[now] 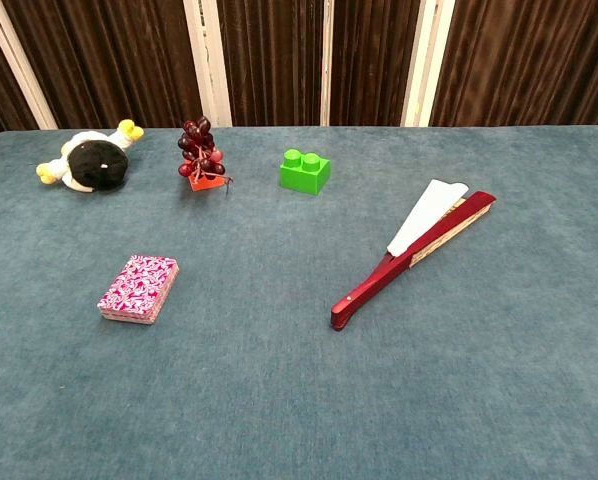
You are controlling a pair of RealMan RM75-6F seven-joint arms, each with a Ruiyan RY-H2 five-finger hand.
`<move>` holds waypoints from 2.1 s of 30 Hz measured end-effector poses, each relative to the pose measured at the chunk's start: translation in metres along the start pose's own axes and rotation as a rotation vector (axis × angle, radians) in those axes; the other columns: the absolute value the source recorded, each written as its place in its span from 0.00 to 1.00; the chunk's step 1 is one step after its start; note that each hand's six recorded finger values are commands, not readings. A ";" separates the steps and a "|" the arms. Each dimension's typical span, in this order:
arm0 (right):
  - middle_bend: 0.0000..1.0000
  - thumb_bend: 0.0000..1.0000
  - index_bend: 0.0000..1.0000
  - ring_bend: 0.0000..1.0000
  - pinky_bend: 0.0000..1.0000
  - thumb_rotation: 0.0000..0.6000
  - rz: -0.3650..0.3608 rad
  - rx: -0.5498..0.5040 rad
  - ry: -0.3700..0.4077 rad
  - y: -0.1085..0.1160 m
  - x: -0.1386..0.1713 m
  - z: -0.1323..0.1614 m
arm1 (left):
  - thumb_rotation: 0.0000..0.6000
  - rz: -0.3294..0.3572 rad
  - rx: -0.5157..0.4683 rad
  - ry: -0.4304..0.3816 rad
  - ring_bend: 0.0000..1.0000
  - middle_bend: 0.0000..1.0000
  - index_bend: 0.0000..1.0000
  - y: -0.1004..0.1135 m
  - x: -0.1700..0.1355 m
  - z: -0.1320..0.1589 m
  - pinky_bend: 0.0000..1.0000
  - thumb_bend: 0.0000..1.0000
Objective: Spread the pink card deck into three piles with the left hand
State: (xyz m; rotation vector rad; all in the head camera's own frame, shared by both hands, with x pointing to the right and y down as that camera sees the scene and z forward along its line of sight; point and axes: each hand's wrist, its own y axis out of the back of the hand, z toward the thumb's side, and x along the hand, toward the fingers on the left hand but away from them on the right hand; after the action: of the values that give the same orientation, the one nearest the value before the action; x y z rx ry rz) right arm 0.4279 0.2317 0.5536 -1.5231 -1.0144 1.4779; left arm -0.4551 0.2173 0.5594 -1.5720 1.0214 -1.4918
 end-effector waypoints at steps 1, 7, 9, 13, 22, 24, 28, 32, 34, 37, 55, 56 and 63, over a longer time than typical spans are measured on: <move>0.00 0.37 0.00 0.00 0.05 1.00 0.000 0.000 0.000 0.000 0.000 0.000 | 1.00 -0.001 0.000 0.000 0.00 0.00 0.00 0.000 0.000 0.000 0.00 0.12; 0.00 0.37 0.00 0.00 0.05 1.00 0.000 0.000 -0.001 0.000 0.000 0.000 | 1.00 -0.009 0.001 0.000 0.00 0.00 0.00 -0.001 0.000 0.000 0.00 0.12; 0.00 0.37 0.00 0.00 0.05 1.00 -0.001 -0.003 -0.001 0.001 0.000 0.000 | 1.00 -0.013 0.006 -0.001 0.00 0.00 0.00 -0.002 0.000 0.000 0.00 0.12; 0.00 0.37 0.00 0.00 0.05 1.00 0.000 -0.001 0.001 0.000 -0.001 0.001 | 1.00 -0.027 0.023 -0.009 0.00 0.00 0.00 -0.004 0.002 0.002 0.00 0.12; 0.00 0.37 0.00 0.00 0.05 1.00 0.007 -0.011 0.006 -0.002 -0.001 0.003 | 1.00 -0.100 0.094 -0.084 0.00 0.00 0.03 -0.009 0.025 0.028 0.00 0.10; 0.00 0.37 0.00 0.00 0.05 1.00 0.007 -0.014 0.006 -0.002 -0.001 0.003 | 1.00 -0.134 0.107 -0.103 0.00 0.00 0.04 -0.013 0.032 0.038 0.00 0.10; 0.00 0.37 0.00 0.00 0.05 1.00 0.005 -0.024 0.001 0.000 -0.002 0.001 | 1.00 -0.220 0.144 -0.133 0.00 0.00 0.06 -0.026 0.050 0.060 0.00 0.10; 0.00 0.37 0.00 0.00 0.05 1.00 0.006 -0.024 0.003 -0.001 -0.001 0.002 | 1.00 -0.278 0.188 -0.157 0.00 0.00 0.06 -0.040 0.067 0.083 0.00 0.10; 0.00 0.37 0.00 0.00 0.05 1.00 0.006 -0.026 0.002 -0.001 -0.001 0.002 | 1.00 -0.311 0.207 -0.167 0.00 0.00 0.07 -0.051 0.077 0.098 0.00 0.10; 0.00 0.37 0.00 0.00 0.05 1.00 0.008 -0.032 -0.001 -0.001 -0.001 0.001 | 1.00 -0.342 0.222 -0.174 0.00 0.00 0.09 -0.064 0.086 0.115 0.00 0.12; 0.00 0.37 0.00 0.00 0.05 1.00 0.015 -0.052 0.001 -0.001 -0.002 0.000 | 1.00 -0.457 0.239 -0.185 0.00 0.00 0.16 -0.111 0.123 0.193 0.00 0.16; 0.00 0.37 0.00 0.00 0.05 1.00 0.015 -0.053 0.001 -0.001 -0.002 0.000 | 1.00 -0.460 0.239 -0.184 0.00 0.00 0.17 -0.113 0.124 0.195 0.00 0.16; 0.00 0.37 0.00 0.00 0.05 1.00 0.015 -0.056 0.000 0.000 -0.002 0.000 | 1.00 -0.482 0.254 -0.181 0.00 0.00 0.25 -0.123 0.127 0.206 0.00 0.24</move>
State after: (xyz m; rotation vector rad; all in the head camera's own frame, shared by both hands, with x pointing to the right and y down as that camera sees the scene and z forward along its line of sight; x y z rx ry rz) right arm 0.4275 0.2297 0.5549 -1.5733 -1.0544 1.4706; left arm -0.2403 0.1508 0.7114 -1.8014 0.3418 -1.6733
